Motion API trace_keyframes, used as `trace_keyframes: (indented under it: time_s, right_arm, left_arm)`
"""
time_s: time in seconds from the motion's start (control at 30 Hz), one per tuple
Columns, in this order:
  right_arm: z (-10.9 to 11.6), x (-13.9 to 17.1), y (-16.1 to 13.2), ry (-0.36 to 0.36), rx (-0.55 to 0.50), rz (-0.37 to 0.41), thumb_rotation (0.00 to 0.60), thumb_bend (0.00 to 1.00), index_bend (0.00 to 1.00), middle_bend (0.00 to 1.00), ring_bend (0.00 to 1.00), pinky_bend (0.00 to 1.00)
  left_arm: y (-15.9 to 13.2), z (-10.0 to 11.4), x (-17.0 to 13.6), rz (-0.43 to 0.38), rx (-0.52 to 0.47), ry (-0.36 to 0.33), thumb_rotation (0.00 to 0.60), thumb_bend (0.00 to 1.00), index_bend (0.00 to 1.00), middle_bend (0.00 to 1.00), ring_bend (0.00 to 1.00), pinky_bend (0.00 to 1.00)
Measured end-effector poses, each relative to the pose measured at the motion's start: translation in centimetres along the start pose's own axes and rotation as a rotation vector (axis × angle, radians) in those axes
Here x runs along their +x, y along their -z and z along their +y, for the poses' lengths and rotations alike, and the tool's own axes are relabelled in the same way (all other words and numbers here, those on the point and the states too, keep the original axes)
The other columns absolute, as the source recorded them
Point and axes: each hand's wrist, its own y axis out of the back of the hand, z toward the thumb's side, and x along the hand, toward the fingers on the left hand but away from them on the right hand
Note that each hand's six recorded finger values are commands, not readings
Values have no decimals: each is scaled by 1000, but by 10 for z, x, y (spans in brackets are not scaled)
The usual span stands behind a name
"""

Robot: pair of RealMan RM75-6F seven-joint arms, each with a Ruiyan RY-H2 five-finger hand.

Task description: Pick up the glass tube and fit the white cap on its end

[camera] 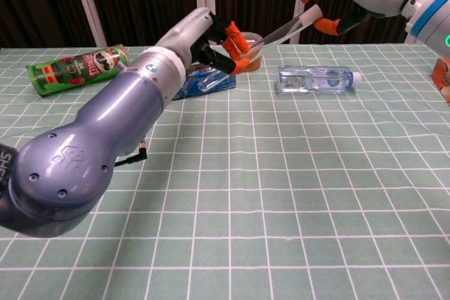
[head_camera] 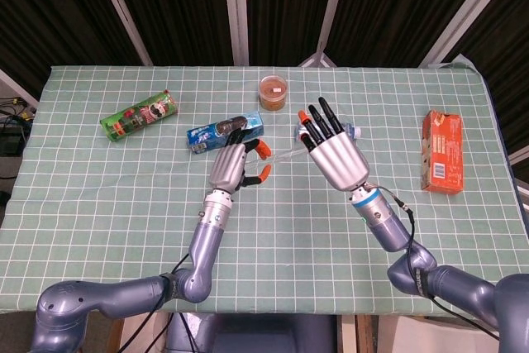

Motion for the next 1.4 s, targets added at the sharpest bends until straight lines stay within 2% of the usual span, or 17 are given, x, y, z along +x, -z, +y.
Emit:
trace_keyframes:
  time_s: [0.47,0.7,0.93,1.13,1.4]
  right_arm:
    - [-3,5,1,-15,4,-8,600,321,410,166,124,47]
    - [-5,10,4,-32,5,-31,600,321,258,112,90,47]
    - [-7,16,9,-46,13,-45,600,320,156,77,61,47]
    - [-7,22,18,-62,30,-68,600,321,141,67,52,47]
    - [-2,28,37,-65,58,-113,600,321,140,58,43,47]
  left_arm:
    - [3,4,-1,-2,-5,-11,600,646,565,547,134,0]
    - [5,4,-4,-8,-2,-7,600,646,565,546,134,0]
    - [11,5,-8,-5,6,-4,600,646,565,547,134,0]
    - [19,8,-15,3,14,-2,600,646,565,547,134,0]
    - [40,9,-34,13,74,32,600,646,565,547,134,0]
